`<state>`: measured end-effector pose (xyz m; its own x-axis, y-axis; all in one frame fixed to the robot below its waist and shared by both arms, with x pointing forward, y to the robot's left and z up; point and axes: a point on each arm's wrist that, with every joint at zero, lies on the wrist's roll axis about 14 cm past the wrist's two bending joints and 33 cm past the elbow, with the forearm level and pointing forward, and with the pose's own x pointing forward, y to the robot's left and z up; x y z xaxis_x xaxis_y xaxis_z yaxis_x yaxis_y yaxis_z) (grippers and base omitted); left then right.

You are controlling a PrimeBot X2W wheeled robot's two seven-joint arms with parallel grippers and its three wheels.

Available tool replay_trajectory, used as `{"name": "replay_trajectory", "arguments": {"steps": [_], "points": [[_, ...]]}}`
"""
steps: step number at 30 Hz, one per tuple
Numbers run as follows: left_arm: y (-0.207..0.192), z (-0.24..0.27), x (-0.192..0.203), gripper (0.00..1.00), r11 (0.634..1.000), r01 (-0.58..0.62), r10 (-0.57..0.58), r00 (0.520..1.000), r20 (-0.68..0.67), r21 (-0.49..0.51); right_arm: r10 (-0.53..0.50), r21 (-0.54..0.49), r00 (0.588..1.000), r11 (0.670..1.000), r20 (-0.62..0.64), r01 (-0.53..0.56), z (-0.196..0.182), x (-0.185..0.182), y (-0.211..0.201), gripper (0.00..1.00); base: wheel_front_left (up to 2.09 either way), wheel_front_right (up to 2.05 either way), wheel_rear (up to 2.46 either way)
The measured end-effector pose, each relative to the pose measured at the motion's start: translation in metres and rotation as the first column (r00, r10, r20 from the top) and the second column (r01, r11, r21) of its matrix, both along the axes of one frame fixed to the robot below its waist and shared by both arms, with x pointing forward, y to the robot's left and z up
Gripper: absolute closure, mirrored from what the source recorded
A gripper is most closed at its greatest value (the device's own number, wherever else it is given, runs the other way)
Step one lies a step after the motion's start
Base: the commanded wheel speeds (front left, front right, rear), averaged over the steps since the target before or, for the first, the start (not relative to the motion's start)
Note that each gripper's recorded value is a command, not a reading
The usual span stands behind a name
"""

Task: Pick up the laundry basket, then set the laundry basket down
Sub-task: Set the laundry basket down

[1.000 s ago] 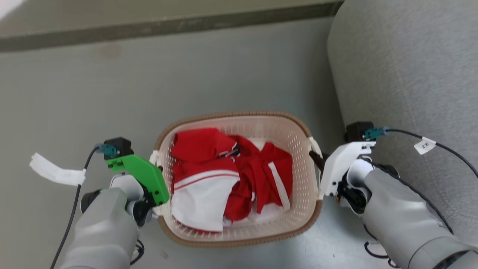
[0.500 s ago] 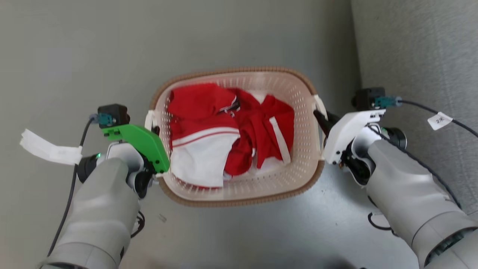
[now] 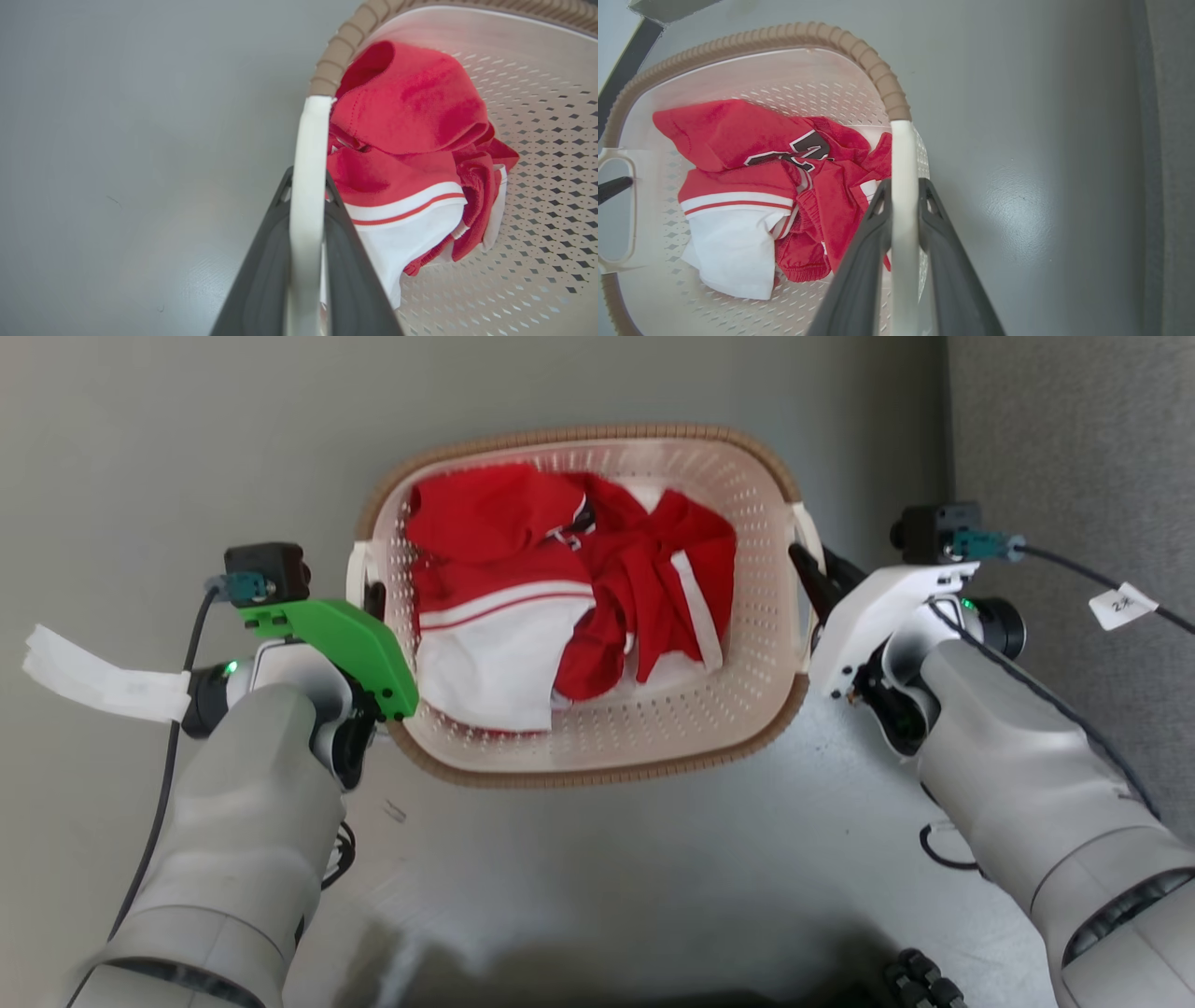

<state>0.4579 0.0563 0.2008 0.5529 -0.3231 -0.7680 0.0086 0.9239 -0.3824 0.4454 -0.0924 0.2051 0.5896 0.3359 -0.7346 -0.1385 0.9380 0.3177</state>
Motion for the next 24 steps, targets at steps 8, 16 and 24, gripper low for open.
{"name": "replay_trajectory", "arguments": {"steps": [8, 16, 24], "points": [[0.0, -0.022, 0.001, 1.0, 1.0, -0.004, 0.004, 1.0, -0.01, 0.003, -0.008, -0.005, 1.0, 1.0, -0.025, 0.008, -0.021, 0.003, -0.003, 1.0, 0.0, 0.0, 0.0], [0.001, -0.038, -0.004, 1.0, 1.0, -0.005, 0.005, 1.0, -0.03, 0.009, -0.011, -0.007, 0.999, 1.0, -0.047, 0.011, -0.036, -0.001, -0.003, 1.0, 0.0, 0.0, 0.0], [-0.001, -0.049, -0.009, 1.0, 1.0, 0.008, -0.007, 0.999, -0.052, 0.013, -0.025, -0.01, 0.997, 1.0, -0.077, 0.024, -0.048, -0.008, -0.004, 1.0, 0.0, 0.0, 0.0]]}}
